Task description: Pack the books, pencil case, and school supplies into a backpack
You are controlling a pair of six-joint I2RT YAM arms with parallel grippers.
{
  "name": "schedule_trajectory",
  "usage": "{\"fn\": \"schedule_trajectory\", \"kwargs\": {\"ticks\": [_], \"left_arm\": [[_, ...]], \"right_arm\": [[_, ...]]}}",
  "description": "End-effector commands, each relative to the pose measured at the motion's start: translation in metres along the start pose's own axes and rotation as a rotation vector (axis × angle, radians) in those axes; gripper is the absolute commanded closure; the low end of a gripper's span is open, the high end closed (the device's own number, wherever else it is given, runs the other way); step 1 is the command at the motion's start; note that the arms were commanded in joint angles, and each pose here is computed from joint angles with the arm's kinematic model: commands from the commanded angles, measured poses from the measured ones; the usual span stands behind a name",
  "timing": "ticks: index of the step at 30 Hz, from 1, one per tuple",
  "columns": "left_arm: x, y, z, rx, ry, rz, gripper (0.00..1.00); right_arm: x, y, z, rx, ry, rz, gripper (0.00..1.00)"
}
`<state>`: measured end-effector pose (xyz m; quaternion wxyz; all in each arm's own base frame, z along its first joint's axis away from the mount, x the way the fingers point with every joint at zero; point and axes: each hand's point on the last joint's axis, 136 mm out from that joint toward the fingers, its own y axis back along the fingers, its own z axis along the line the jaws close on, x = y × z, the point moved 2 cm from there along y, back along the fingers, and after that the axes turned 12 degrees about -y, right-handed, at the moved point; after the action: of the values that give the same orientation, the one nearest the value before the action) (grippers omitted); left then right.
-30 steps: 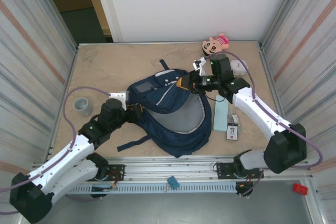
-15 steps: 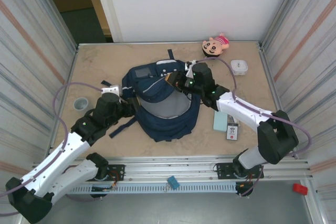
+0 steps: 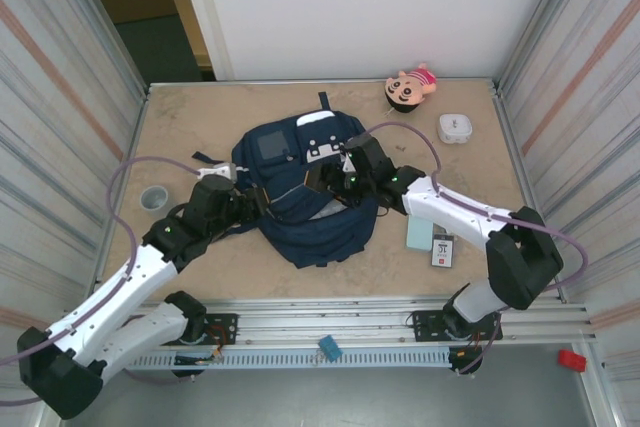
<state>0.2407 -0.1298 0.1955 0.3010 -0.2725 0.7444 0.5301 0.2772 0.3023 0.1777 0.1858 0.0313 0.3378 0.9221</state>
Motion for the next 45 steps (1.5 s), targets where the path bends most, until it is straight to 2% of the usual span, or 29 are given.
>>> {"fn": "schedule_trajectory", "kwargs": {"ticks": [1, 7, 17, 22, 27, 30, 35, 41, 45], "left_arm": [[-0.004, -0.002, 0.004, -0.007, -0.012, -0.004, 0.35], [-0.01, -0.007, 0.004, 0.008, -0.014, -0.015, 0.35], [-0.016, -0.01, -0.011, 0.068, -0.044, 0.018, 0.34], [-0.013, -0.016, -0.015, 0.093, -0.022, 0.032, 0.34], [-0.009, -0.025, -0.02, 0.118, -0.006, 0.061, 0.34], [-0.006, -0.03, -0.022, 0.127, -0.006, 0.079, 0.34], [-0.003, -0.036, -0.021, 0.127, 0.019, 0.086, 0.34], [0.002, -0.038, -0.018, 0.121, 0.035, 0.081, 0.35], [0.001, -0.038, -0.015, 0.1, 0.032, 0.076, 0.35]], "right_arm": [[0.011, 0.019, -0.004, 0.03, 0.025, 0.068, 0.27], [0.02, 0.039, -0.001, -0.008, 0.006, 0.172, 0.27], [0.035, 0.105, -0.03, 0.262, 0.118, 0.234, 0.27], [0.013, 0.151, -0.064, 0.397, 0.114, 0.121, 0.26], [-0.026, 0.178, -0.136, 0.613, -0.007, -0.013, 0.27], [-0.045, 0.17, -0.17, 0.636, -0.08, -0.06, 0.28], [-0.068, 0.135, -0.196, 0.589, -0.126, -0.099, 0.3], [-0.075, 0.107, -0.225, 0.627, -0.15, -0.076, 0.31], [-0.074, 0.093, -0.231, 0.602, -0.166, -0.048, 0.31]]}}
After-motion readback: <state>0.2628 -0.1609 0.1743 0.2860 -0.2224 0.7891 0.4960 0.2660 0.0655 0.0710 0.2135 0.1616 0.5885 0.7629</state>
